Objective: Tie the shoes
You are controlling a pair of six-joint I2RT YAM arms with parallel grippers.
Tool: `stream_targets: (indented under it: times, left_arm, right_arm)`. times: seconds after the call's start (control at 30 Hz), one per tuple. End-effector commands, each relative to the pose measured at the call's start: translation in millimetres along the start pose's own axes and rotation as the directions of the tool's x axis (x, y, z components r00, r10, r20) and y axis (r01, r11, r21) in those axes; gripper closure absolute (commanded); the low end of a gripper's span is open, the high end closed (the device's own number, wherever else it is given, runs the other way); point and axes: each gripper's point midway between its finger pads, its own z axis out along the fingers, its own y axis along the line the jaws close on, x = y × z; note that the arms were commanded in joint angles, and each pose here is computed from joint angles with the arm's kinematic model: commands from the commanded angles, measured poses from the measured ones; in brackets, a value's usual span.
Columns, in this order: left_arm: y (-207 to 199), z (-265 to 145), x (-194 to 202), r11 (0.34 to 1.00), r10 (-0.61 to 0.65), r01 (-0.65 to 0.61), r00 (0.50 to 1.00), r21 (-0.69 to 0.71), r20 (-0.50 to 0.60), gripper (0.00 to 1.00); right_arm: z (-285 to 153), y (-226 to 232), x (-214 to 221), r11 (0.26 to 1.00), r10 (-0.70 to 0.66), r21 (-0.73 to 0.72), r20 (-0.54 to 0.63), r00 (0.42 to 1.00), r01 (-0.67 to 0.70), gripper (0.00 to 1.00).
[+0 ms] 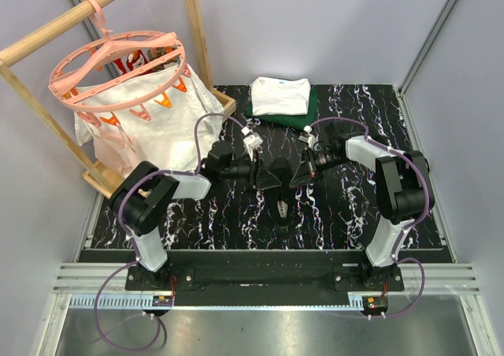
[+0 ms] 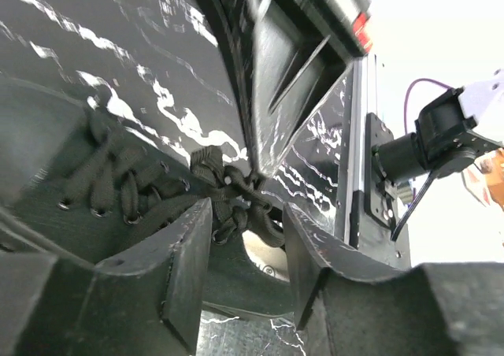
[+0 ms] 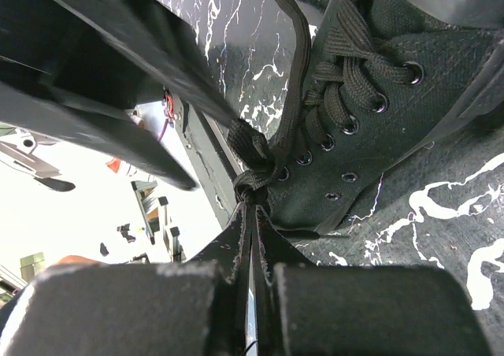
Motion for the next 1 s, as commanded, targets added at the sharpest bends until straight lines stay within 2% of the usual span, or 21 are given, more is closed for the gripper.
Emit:
stream_targets:
  times: [0.0, 0.07, 0.2, 0.47, 0.7, 0.97]
  left_arm:
    - [-1.0, -16.8, -37.8, 0.995, 0.094, -0.091, 0.994, -0.049, 0.059, 0.52]
    - [8.5, -16.2, -39.0, 0.989, 0.12, -0.117, 0.992, -0.095, 0.025, 0.51]
    - [19.3, -5.1, -44.2, 0.987, 0.05, -0.056, 0.998, -0.152, -0.042, 0.47]
    - [8.8, 14.1, -42.0, 0.992, 0.028, -0.034, 0.998, -0.122, -0.054, 0.4]
    - [21.7, 22.9, -41.7, 0.98, -0.005, -0.003, 0.999, -0.198, -0.038, 0.42]
    - [24.1, 33.3, -38.6, 0.981, -0.034, 0.027, 0.999, -0.192, -0.037, 0.48]
  right_arm:
    - [-6.8, 13.3, -10.4, 0.998, -0.067, -0.008, 0.025, 0.997, 0.067, 1.0]
    - [-7.7, 14.0, -10.4, 0.998, -0.069, -0.008, 0.027, 0.997, 0.069, 1.0]
    - [-7.8, 14.3, -10.0, 0.997, -0.07, -0.009, 0.027, 0.997, 0.071, 1.0]
    - [-7.4, 14.5, -10.1, 0.997, -0.077, -0.004, 0.027, 0.997, 0.077, 1.0]
    - [-7.6, 16.2, -9.6, 0.996, -0.085, -0.002, 0.028, 0.996, 0.086, 1.0]
    - [-8.2, 16.9, -11.1, 0.995, -0.095, 0.0, 0.031, 0.995, 0.095, 1.0]
